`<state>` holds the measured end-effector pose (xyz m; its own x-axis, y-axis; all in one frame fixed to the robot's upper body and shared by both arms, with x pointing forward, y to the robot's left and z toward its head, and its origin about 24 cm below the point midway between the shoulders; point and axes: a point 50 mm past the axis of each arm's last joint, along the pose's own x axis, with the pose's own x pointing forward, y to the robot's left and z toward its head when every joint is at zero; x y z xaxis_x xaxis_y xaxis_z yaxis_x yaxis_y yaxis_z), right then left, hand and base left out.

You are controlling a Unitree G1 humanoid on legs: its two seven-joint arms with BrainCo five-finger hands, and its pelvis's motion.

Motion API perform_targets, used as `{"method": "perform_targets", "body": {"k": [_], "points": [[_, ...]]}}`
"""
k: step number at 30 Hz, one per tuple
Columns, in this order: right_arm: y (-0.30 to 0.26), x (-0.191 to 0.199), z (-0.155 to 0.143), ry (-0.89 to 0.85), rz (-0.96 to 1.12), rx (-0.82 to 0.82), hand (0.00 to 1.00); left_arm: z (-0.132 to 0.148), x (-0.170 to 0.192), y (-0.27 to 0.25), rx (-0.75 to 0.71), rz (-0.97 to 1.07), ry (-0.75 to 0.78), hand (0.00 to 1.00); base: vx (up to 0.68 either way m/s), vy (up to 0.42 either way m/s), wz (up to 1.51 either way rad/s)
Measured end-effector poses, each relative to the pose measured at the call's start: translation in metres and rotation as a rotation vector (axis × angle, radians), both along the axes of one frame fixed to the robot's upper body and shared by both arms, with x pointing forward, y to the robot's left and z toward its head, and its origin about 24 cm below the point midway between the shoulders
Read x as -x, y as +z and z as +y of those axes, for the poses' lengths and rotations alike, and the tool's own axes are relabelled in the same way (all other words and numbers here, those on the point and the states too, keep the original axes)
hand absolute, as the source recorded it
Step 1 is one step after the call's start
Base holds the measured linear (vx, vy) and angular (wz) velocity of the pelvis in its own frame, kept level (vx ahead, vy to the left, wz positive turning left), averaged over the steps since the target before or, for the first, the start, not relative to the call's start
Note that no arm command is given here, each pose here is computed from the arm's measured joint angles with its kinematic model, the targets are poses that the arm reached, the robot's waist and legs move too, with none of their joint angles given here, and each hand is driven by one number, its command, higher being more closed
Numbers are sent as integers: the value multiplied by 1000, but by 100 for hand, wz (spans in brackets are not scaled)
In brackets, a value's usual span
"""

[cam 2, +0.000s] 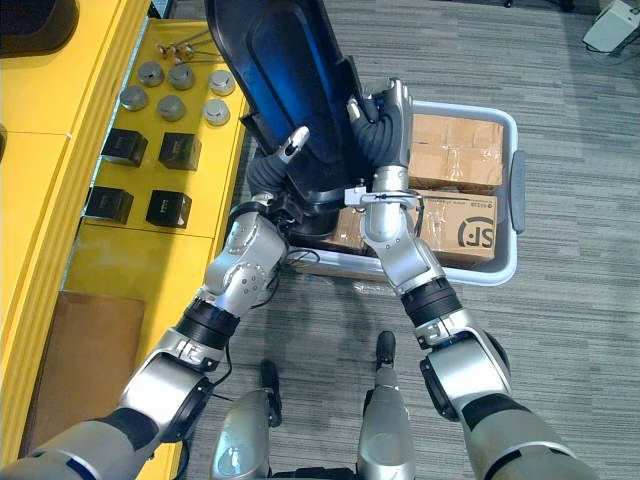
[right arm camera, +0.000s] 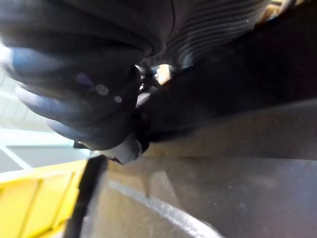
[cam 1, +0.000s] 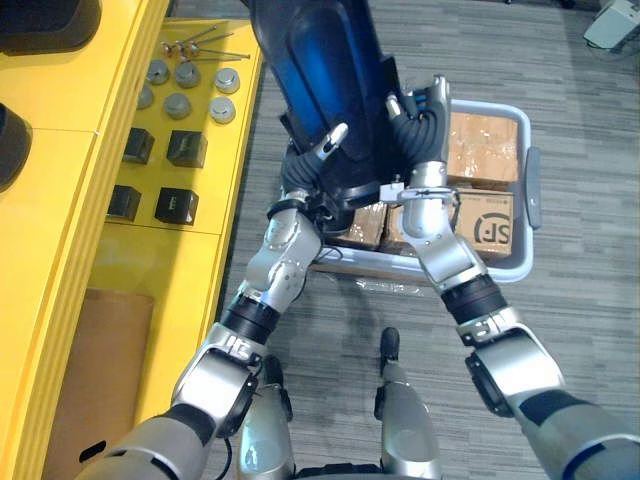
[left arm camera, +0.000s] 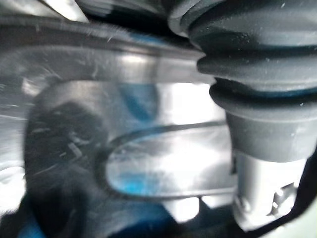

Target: Walk over and take plastic housings, then place them on the shelf

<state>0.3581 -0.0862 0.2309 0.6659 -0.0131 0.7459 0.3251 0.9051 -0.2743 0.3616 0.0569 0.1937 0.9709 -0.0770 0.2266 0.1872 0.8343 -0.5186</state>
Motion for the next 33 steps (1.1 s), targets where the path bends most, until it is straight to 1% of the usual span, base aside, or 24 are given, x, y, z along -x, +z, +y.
{"method": "perform_targets", "body": {"k": [9, 15, 18, 19, 20, 24, 27, 30, 31, 33], "points": [[1, 7, 5, 29, -30, -14, 100, 3, -1, -1, 21, -13, 23, 100, -7, 5, 0], [-3, 11, 11, 54, -29, -30, 100, 5, 2, -10, 112, -4, 18, 100, 0, 0, 0], [-13, 16, 12, 66, -7, -51, 100, 7, 6, -21, 128, -16, 11, 100, 0, 0, 0], [-18, 21, 12, 75, -4, -66, 100, 7, 9, -26, 156, -19, -1, 100, 0, 0, 0], [-20, 23, 12, 78, -2, -71, 0, 7, 10, -28, 158, -20, -5, 100, 0, 0, 0], [-32, 41, 11, 123, -22, -111, 0, 8, 23, -37, 187, -48, -26, 100, 14, 18, -7], [-49, 53, 9, 146, 15, -149, 0, 12, 33, -44, 212, -49, -14, 100, 6, 6, -2], [-77, 62, 7, 153, 122, -176, 0, 18, 43, -62, 195, -3, 39, 100, 23, 5, 2], [-84, 64, 6, 152, 150, -187, 0, 20, 46, -65, 182, 4, 70, 100, 58, 13, 3], [-101, 75, 5, 156, 233, -247, 0, 27, 58, -64, 211, -3, 155, 100, 46, 12, 6]]}}
